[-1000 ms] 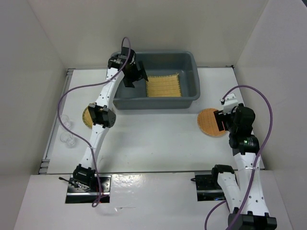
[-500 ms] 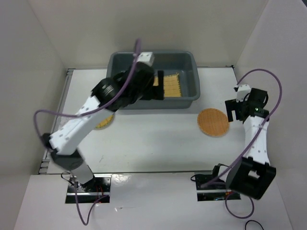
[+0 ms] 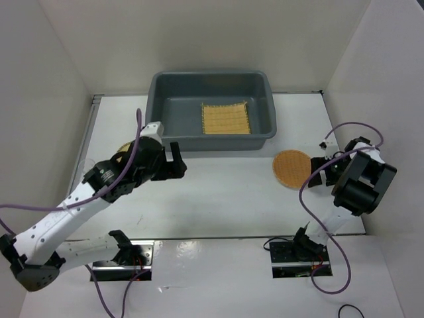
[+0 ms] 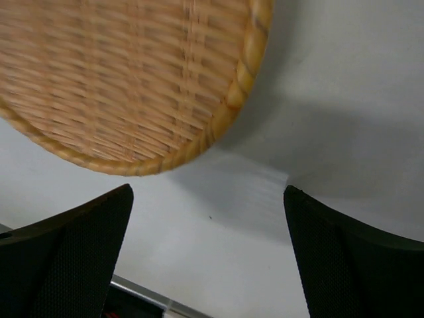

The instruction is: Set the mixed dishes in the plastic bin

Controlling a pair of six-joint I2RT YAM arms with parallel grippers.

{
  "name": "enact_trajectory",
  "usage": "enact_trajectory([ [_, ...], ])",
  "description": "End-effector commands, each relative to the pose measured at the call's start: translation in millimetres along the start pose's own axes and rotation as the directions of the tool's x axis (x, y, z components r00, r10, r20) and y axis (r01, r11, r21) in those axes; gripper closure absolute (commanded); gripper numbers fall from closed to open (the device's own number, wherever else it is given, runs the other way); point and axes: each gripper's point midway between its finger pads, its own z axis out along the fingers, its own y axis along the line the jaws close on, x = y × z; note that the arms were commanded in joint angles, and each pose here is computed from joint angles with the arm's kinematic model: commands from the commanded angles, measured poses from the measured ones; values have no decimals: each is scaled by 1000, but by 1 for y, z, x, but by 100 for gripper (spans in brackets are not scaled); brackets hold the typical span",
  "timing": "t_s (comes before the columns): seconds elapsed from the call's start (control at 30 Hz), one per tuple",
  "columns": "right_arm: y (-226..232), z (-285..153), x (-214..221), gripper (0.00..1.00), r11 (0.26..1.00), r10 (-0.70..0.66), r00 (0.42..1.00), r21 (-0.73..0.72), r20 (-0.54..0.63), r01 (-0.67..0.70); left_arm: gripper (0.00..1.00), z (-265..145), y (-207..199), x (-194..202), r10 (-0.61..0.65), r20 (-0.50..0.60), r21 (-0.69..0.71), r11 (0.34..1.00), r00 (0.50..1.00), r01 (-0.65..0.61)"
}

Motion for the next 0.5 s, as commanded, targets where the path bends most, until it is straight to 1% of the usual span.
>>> enact_trajectory([
  [0.0, 1, -4, -15, 1, 991, 9, 996, -131, 85, 3, 0, -30, -5, -4, -96, 55, 120, 989, 994, 89],
  [0.03, 1, -2, -14, 1, 987, 20, 996, -160, 84, -6, 0, -30, 1, 6, -90, 38, 115, 990, 995, 85],
  [0.13, 1, 12, -14, 1, 966, 69, 994, -256, 80, -47, 0, -42, 7, 16, -132, 30, 146, 981, 991, 126],
  [0.17, 3, 22, -12, 1, 949, 90, 994, -307, 66, -66, 0, -41, 11, 19, -150, 28, 137, 980, 988, 145],
  [0.2, 5, 26, -12, 1, 939, 96, 993, -336, 61, -70, 0, -48, 12, 20, -154, 31, 153, 977, 988, 148],
  [0.27, 12, 40, -10, 1, 898, 136, 990, -428, 40, -106, 0, -48, 15, 28, -174, 11, 152, 974, 985, 170],
  [0.37, 22, 53, -13, 7, 836, 174, 985, -530, 8, -144, 0, -53, 19, 35, -192, -1, 160, 969, 981, 190],
  [0.47, 35, 63, -17, 10, 795, 174, 984, -584, -42, -166, 0, -57, 24, 39, -200, -6, 157, 968, 980, 198],
])
